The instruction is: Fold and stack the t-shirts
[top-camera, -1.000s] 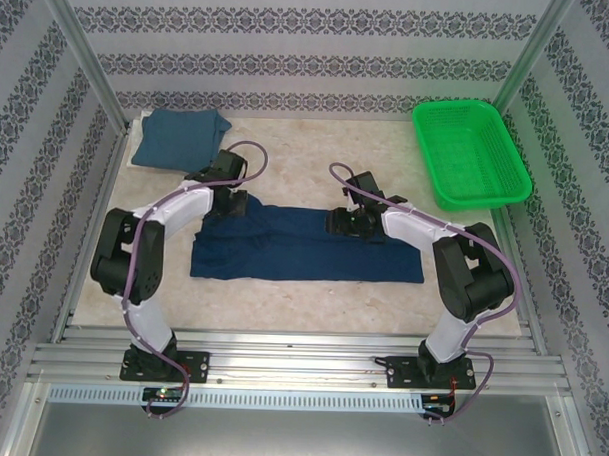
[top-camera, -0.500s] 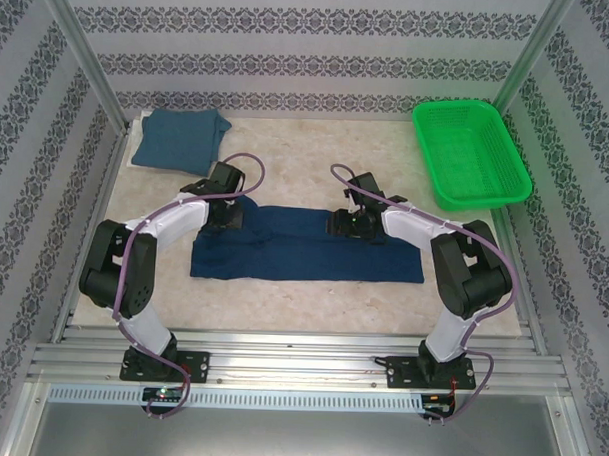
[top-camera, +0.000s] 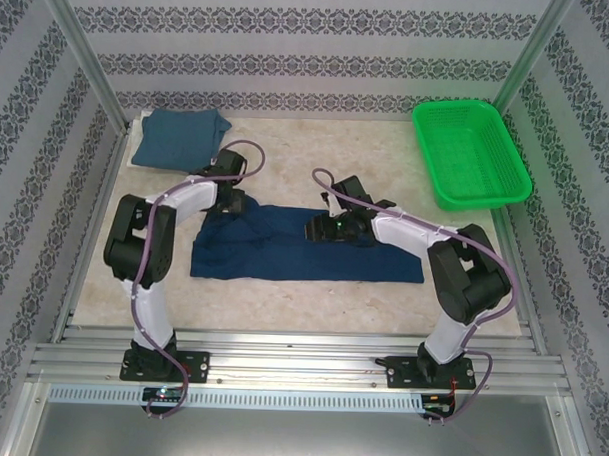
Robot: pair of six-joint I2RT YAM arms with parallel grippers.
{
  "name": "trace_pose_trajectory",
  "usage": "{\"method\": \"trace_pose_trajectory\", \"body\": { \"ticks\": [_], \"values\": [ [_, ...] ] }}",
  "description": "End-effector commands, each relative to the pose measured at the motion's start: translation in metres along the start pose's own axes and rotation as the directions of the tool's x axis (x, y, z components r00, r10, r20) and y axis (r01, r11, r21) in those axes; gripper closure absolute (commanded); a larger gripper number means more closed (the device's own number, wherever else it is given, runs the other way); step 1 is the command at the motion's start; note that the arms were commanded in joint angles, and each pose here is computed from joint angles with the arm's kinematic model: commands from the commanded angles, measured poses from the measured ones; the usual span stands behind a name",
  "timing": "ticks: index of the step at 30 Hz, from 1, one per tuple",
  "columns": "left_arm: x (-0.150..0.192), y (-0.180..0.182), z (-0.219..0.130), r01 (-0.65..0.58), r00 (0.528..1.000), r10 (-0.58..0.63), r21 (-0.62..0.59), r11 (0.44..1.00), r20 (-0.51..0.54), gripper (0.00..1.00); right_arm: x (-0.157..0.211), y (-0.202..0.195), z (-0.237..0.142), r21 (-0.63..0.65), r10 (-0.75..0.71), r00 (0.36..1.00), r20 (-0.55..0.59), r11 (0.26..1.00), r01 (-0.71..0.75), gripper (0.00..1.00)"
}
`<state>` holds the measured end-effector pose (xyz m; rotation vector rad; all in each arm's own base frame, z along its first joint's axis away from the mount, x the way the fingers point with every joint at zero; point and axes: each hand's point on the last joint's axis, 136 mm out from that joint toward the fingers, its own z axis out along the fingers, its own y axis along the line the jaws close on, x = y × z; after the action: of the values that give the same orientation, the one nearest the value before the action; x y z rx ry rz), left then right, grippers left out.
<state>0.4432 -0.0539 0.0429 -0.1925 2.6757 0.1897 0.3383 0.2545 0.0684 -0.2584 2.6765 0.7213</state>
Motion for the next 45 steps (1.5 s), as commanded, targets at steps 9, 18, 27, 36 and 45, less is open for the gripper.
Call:
{"method": "trace_pose_trajectory", "body": {
  "ticks": [9, 18, 27, 36, 45],
  "values": [
    [-0.030, 0.040, 0.033, 0.108, 0.986, -0.110, -0.023, 0.994, -0.122, 0.36, -0.001, 0.003, -0.020, 0.005, -0.037, 0.999, 0.030, 0.999, 0.036, 0.41],
    [-0.050, 0.039, -0.047, 0.154, 0.987, -0.156, 0.068, 0.986, 0.025, 0.00, 0.003, -0.001, -0.020, 0.010, -0.027, 0.999, 0.024, 1.000, 0.027, 0.41],
    [-0.021, -0.009, -0.072, -0.004, 1.000, 0.002, 0.154, 0.988, 0.014, 0.15, 0.006, -0.012, -0.024, 0.012, -0.008, 1.000, 0.030, 1.000, 0.008, 0.41],
    [0.001, -0.047, -0.048, -0.091, 0.991, 0.105, 0.152, 0.984, -0.087, 0.35, 0.010, -0.015, -0.027, 0.014, -0.009, 1.000, 0.030, 1.000, 0.008, 0.41],
    [0.025, -0.046, -0.042, -0.091, 0.985, 0.109, 0.139, 0.986, -0.131, 0.52, 0.012, -0.023, -0.029, 0.018, 0.008, 0.999, 0.034, 1.000, -0.009, 0.41]
  ]
}}
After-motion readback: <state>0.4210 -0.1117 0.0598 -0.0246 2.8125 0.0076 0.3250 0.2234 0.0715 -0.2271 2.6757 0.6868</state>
